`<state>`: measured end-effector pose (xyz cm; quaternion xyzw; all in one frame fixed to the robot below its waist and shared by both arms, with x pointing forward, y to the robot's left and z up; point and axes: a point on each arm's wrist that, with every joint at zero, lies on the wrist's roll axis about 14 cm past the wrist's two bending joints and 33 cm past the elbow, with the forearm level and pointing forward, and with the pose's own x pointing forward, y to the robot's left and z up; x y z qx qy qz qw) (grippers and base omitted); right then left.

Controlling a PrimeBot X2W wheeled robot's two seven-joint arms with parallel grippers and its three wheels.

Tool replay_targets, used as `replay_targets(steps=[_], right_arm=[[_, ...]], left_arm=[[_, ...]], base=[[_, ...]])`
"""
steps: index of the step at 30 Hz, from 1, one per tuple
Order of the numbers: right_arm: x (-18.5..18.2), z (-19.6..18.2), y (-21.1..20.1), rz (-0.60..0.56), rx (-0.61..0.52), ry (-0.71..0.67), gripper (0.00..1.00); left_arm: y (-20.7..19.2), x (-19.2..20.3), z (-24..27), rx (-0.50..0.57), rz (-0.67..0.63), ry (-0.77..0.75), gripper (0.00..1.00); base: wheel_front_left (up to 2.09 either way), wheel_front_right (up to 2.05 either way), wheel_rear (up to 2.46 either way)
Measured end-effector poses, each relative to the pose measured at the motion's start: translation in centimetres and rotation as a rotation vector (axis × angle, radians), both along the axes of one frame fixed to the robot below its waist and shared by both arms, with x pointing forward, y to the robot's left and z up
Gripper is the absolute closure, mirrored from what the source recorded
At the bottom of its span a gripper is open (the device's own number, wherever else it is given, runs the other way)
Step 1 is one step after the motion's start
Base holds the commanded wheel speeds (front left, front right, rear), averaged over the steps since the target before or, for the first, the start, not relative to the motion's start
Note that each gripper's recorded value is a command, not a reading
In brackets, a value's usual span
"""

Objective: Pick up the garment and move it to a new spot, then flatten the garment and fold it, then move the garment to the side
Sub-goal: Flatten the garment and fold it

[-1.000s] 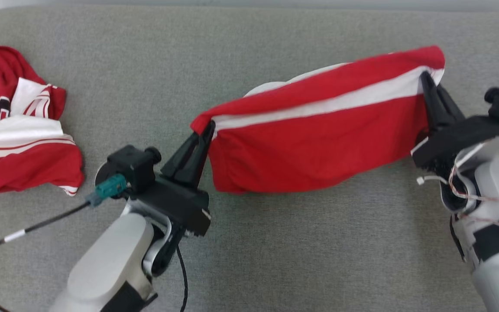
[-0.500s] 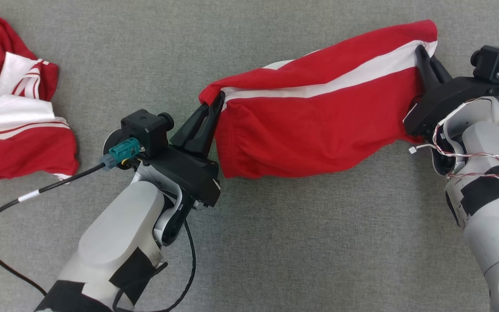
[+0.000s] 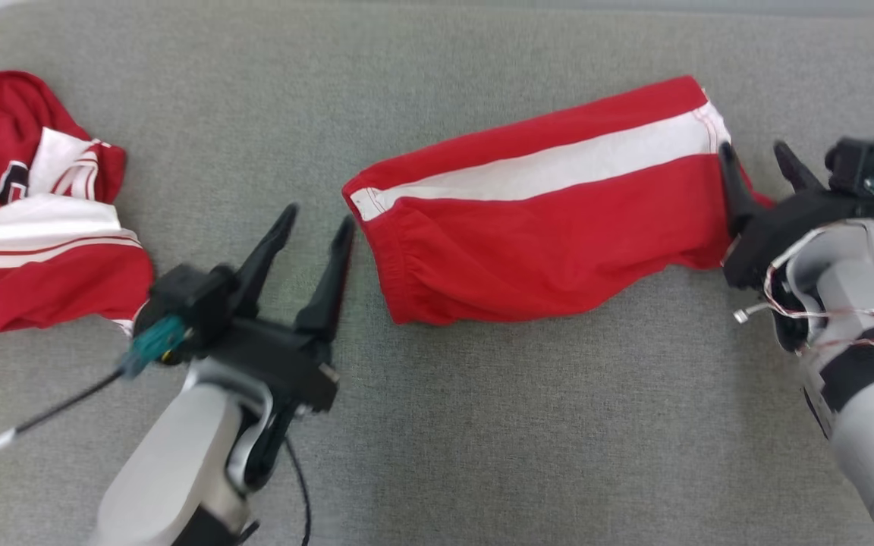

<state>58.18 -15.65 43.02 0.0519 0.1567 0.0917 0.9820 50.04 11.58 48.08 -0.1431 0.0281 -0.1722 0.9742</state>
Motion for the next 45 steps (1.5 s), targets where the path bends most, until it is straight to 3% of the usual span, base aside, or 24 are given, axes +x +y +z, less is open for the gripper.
replay_targets(steps=[14, 22, 24, 39, 45], right_arm=[[-0.8, -2.2, 0.1, 0.002, -0.011, 0.095, 0.0], [-1.3, -4.1, 0.4, -0.004, -0.014, 0.177, 0.0], [-1.3, -4.3, 0.5, -0.009, -0.002, 0.19, 1.0], [-5.5, -2.1, -1.9, -0.076, 0.099, 0.104, 1.0], [-10.7, -2.0, -9.1, -0.194, 0.076, 0.099, 1.0]], left_arm=[[9.3, -5.9, 2.0, 0.104, 0.332, -0.113, 0.0], [11.3, -8.2, 1.6, 0.108, 0.419, -0.095, 0.0], [11.3, -8.5, 1.4, 0.106, 0.422, -0.087, 0.0], [8.7, -10.2, 1.5, 0.099, 0.353, -0.086, 0.0], [7.9, -11.5, 1.9, 0.105, 0.324, -0.098, 0.0]], base=[[0.0, 0.0, 0.0], [0.0, 0.0, 0.0], [0.0, 0.0, 0.0], [0.0, 0.0, 0.0], [0.0, 0.0, 0.0]])
